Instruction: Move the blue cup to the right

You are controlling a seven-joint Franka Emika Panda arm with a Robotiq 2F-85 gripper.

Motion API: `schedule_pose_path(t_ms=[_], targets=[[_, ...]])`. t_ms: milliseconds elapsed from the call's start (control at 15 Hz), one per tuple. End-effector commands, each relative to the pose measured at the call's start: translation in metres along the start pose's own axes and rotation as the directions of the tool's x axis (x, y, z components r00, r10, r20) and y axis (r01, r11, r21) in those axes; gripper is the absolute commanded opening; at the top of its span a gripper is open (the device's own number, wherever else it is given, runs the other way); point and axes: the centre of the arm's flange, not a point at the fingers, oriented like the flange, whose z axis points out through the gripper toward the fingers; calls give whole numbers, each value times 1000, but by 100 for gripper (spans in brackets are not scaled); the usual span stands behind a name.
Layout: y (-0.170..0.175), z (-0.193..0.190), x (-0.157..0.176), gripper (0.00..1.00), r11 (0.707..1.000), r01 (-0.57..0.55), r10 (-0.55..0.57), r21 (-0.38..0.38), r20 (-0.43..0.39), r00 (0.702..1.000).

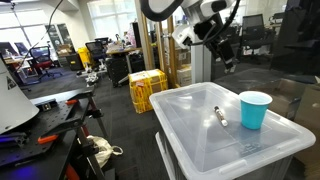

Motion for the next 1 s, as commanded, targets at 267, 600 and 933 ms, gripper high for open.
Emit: schedule_pose_path(t_ms=[267, 600, 933], targets=[[-55, -49, -9, 100, 986, 161, -164, 38, 91, 982], [-82, -59, -9, 100, 977, 203, -209, 58, 137, 968], [-94, -49, -11, 100, 975, 207, -217, 79, 141, 966]])
